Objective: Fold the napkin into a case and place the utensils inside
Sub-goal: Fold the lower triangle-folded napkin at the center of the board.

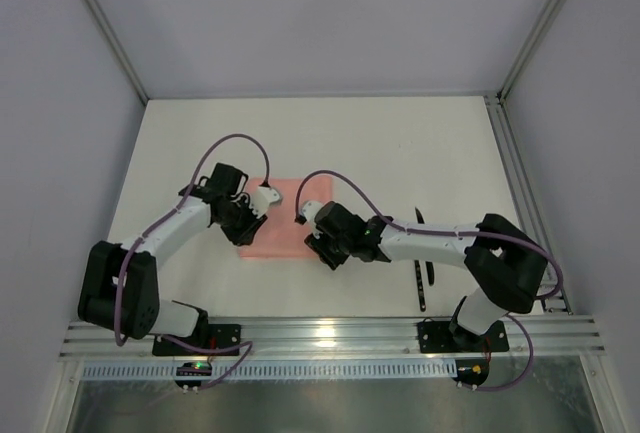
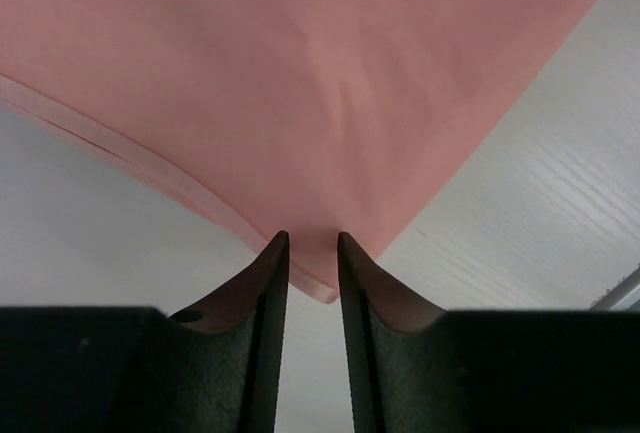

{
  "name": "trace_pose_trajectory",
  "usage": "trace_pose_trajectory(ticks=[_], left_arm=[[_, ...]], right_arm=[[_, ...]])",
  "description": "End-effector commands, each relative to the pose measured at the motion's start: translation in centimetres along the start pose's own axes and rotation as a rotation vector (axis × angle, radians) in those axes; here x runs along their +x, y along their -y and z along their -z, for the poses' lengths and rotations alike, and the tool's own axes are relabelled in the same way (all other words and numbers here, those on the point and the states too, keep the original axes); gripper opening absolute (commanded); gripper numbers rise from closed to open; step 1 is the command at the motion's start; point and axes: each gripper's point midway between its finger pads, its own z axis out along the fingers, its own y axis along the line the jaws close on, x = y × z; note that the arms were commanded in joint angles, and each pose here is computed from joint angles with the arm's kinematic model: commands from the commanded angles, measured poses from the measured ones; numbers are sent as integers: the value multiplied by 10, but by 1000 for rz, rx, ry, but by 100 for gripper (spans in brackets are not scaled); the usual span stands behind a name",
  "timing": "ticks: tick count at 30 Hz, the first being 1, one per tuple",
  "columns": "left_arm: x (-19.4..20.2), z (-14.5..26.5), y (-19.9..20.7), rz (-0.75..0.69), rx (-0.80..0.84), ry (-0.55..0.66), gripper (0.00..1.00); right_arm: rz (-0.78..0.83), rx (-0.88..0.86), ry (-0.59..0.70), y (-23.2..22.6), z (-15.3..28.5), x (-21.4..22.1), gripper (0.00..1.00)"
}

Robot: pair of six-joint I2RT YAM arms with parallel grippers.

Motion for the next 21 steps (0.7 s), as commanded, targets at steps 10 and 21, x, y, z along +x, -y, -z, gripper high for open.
trace_pose_trajectory(ticks=[10, 21], left_arm=[[37, -15, 1, -65, -8, -119, 18], [14, -7, 11, -101, 56, -21, 32]], right_arm=[[-209, -220, 312, -20, 28, -85, 17], [-465, -220, 219, 1, -33, -45, 4]])
